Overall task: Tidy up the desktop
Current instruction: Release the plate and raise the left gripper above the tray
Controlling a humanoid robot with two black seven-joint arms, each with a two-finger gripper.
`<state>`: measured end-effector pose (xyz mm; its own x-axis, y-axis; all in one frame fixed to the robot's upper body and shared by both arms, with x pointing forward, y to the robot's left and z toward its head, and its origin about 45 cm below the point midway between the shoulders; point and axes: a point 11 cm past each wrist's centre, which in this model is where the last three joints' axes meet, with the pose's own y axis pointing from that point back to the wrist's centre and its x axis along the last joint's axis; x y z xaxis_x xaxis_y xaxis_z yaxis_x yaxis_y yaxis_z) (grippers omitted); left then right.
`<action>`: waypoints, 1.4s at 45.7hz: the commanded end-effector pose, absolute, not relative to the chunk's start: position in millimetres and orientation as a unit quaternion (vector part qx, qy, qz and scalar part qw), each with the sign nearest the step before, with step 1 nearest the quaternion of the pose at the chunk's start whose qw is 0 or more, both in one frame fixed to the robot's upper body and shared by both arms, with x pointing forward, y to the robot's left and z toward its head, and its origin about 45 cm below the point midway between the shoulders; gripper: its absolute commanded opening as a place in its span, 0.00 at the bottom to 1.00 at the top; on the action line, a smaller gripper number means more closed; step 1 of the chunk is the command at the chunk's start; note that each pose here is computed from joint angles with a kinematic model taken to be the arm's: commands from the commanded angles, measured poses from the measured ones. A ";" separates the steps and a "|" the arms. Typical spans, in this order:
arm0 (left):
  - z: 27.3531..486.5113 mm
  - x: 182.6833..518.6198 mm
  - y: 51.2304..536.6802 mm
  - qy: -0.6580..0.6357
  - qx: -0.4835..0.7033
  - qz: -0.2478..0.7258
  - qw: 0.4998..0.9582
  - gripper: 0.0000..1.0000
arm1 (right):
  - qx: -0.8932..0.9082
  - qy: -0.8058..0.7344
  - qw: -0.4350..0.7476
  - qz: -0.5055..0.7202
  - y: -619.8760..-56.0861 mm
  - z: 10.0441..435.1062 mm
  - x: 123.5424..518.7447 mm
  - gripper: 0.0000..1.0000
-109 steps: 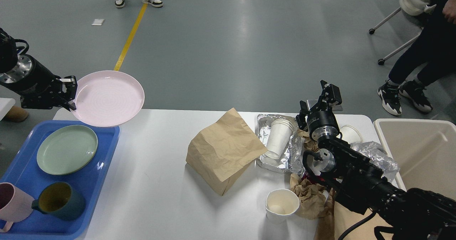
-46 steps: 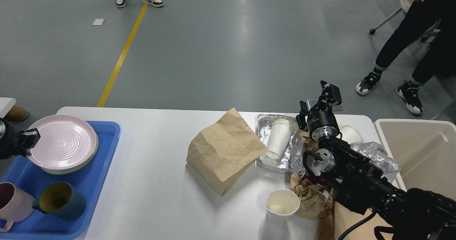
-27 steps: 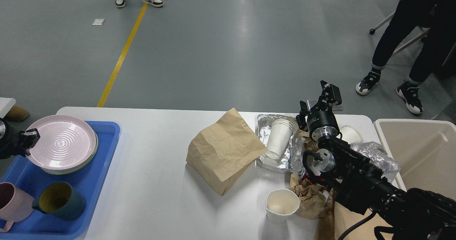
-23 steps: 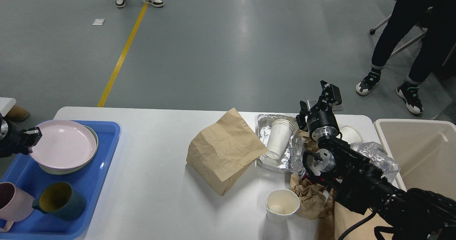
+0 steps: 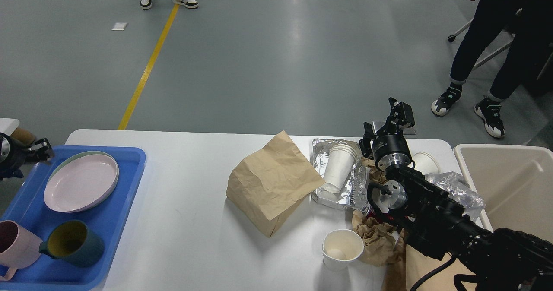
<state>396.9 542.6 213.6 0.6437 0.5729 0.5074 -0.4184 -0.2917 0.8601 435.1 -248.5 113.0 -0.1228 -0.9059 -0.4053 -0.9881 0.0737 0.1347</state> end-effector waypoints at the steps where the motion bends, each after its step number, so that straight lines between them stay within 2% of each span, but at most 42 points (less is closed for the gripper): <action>1: 220.4 404.9 539.9 0.053 0.660 0.449 0.600 0.95 | -0.654 0.724 0.107 0.190 -248.4 112.8 435.0 1.00; 7: 246.0 426.7 526.6 0.034 0.607 0.483 0.630 0.96 | -0.653 0.725 0.108 0.191 -248.6 112.9 435.1 1.00; 17: 235.0 440.6 495.4 0.065 0.501 0.521 0.688 0.96 | -0.653 0.725 0.108 0.191 -248.6 112.9 435.1 1.00; 28: 244.2 450.2 488.2 0.123 0.266 0.619 0.729 0.96 | -0.653 0.725 0.108 0.191 -248.5 112.9 435.1 1.00; 33: 235.2 447.8 485.1 0.161 0.157 0.645 0.730 0.96 | -0.654 0.724 0.107 0.190 -248.4 112.8 435.0 1.00; 43: 207.2 445.1 463.6 0.231 -0.047 0.665 0.709 0.96 | -0.654 0.724 0.107 0.190 -248.4 112.8 435.0 1.00; 50: 202.8 448.7 455.1 0.255 -0.119 0.672 0.685 0.96 | -0.653 0.725 0.108 0.191 -248.6 112.9 435.1 1.00; 64: 209.4 465.6 451.0 0.296 -0.238 0.713 0.589 0.96 | -0.653 0.725 0.108 0.191 -248.6 112.9 435.1 1.00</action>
<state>458.6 456.4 209.4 -0.1358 0.7500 -0.6473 -0.9896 -0.0715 0.1247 435.0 -248.5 112.9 -0.1226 -0.9060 -0.4051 -0.9881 0.0733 0.1352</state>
